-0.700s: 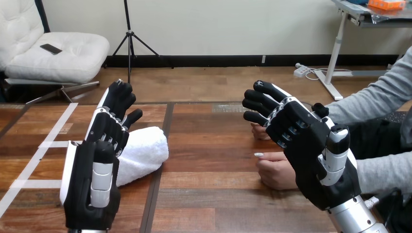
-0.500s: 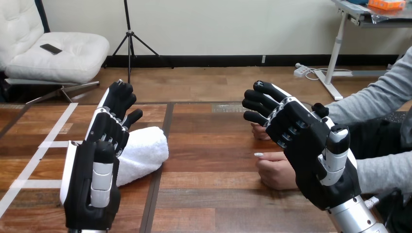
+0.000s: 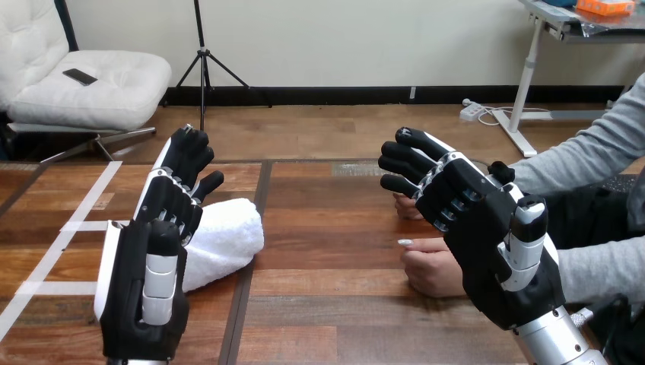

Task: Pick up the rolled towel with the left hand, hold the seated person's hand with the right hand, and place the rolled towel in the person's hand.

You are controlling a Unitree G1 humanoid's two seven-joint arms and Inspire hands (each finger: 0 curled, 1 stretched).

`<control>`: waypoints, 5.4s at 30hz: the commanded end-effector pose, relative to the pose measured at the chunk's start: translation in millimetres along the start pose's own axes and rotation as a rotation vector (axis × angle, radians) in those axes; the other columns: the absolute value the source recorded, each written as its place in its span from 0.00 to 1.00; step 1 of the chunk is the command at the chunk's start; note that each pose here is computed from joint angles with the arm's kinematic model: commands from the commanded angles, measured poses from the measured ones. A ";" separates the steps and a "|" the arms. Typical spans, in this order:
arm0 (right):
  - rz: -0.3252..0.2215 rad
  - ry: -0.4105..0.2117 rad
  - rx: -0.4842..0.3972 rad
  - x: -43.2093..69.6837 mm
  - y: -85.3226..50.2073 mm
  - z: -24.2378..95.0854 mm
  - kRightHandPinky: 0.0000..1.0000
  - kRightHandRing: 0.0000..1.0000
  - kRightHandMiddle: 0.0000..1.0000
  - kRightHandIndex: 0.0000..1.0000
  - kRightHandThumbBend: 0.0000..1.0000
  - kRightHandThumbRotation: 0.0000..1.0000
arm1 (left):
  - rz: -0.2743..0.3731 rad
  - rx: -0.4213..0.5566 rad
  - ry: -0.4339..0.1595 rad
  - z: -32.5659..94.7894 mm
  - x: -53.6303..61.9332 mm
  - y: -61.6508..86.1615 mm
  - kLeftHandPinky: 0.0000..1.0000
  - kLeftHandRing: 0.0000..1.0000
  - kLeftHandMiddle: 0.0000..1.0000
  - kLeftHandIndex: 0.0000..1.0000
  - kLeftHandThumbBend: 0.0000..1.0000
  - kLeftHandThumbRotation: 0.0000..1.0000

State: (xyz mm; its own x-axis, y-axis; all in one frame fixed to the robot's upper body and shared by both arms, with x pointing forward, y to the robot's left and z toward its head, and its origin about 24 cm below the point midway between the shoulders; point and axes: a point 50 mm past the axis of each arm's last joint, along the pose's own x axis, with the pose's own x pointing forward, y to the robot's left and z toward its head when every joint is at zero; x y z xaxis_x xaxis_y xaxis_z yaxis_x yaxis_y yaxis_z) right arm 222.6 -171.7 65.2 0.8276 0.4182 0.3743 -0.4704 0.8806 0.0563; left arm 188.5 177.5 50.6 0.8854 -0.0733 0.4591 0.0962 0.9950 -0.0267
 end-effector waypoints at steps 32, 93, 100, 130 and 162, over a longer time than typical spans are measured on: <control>0.013 -0.070 -0.037 16.6 -5.5 10.3 0.86 0.87 0.85 0.85 1.00 1.00 | -0.060 0.287 -0.051 6.5 27.0 10.0 0.89 0.97 0.96 0.95 1.00 0.81; 0.038 -0.086 -0.023 26.3 -4.8 7.2 0.87 0.87 0.85 0.84 1.00 1.00 | -0.246 0.806 0.183 -16.5 144.3 27.6 0.77 0.93 1.00 1.00 1.00 0.68; 0.038 -0.089 -0.023 26.7 -4.7 7.4 0.86 0.87 0.85 0.84 1.00 1.00 | -0.273 0.871 0.216 -23.5 152.4 29.0 0.76 0.93 1.00 1.00 1.00 0.66; 0.033 -0.102 -0.032 26.7 -5.2 8.4 0.86 0.86 0.84 0.84 1.00 1.00 | -0.375 1.202 0.367 -54.0 172.5 35.4 0.90 0.95 0.96 0.94 1.00 0.64; 0.033 -0.110 -0.033 26.2 -5.2 10.5 0.86 0.86 0.84 0.84 1.00 1.00 | -0.517 1.503 0.518 -66.2 172.1 36.8 0.99 0.99 1.00 0.96 1.00 0.67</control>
State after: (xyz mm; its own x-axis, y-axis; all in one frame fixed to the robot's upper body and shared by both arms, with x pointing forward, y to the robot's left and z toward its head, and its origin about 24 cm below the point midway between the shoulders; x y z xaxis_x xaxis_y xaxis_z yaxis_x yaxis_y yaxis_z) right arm 232.8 -169.2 65.4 0.8146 0.4262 0.3934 -0.4798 0.8763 0.0442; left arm 357.7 201.0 37.2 0.9636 -0.0846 -0.2537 0.2593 0.0631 0.9637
